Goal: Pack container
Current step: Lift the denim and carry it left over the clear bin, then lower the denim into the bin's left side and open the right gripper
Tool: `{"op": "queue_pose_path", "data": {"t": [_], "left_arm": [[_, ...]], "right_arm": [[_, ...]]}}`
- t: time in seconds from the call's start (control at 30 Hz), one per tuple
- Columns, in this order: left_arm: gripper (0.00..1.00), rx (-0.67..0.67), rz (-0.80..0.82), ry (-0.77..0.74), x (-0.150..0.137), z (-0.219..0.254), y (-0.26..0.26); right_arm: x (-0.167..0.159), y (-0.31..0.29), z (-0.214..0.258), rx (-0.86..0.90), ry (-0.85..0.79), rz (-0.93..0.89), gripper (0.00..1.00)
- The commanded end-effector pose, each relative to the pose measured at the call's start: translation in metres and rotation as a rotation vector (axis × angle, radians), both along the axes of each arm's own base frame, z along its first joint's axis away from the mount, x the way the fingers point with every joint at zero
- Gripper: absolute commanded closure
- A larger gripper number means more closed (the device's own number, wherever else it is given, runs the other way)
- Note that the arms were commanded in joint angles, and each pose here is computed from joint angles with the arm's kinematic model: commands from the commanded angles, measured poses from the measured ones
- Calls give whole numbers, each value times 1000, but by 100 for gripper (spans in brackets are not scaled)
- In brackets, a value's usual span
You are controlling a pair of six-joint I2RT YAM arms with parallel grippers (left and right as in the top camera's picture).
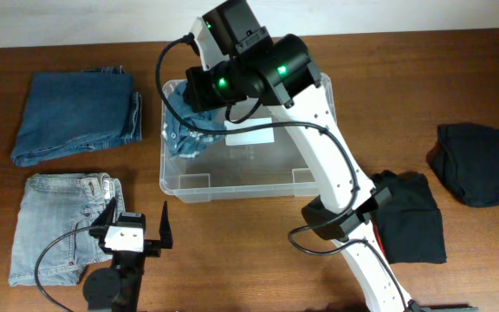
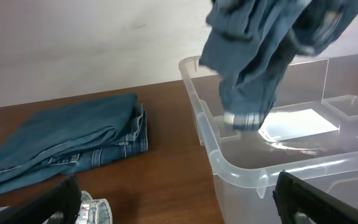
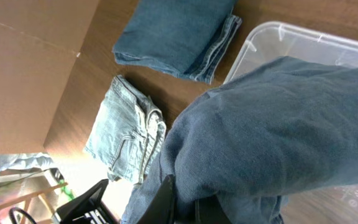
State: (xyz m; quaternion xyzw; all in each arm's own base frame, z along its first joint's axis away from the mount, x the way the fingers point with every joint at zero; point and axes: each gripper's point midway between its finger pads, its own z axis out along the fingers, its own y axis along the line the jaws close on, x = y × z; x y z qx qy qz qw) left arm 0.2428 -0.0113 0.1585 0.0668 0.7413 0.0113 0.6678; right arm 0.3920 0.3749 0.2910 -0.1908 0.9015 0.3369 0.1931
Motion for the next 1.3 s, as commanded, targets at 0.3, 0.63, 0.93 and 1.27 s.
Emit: {"op": "queue_pose_path", "data": {"t": [0.3, 0.63, 0.93, 1.27], "left_arm": [[1, 17, 10, -1, 0, -2, 2], [1, 17, 10, -1, 0, -2, 2], [1, 17, 10, -1, 0, -2, 2], [1, 17, 10, -1, 0, -2, 2]], "right_arm": [[7, 21, -74, -51, 130, 57, 96], [13, 10, -120, -164, 196, 17, 95], [24, -33, -185, -439, 245, -87, 85], [42, -72, -183, -646, 105, -136, 25]]}}
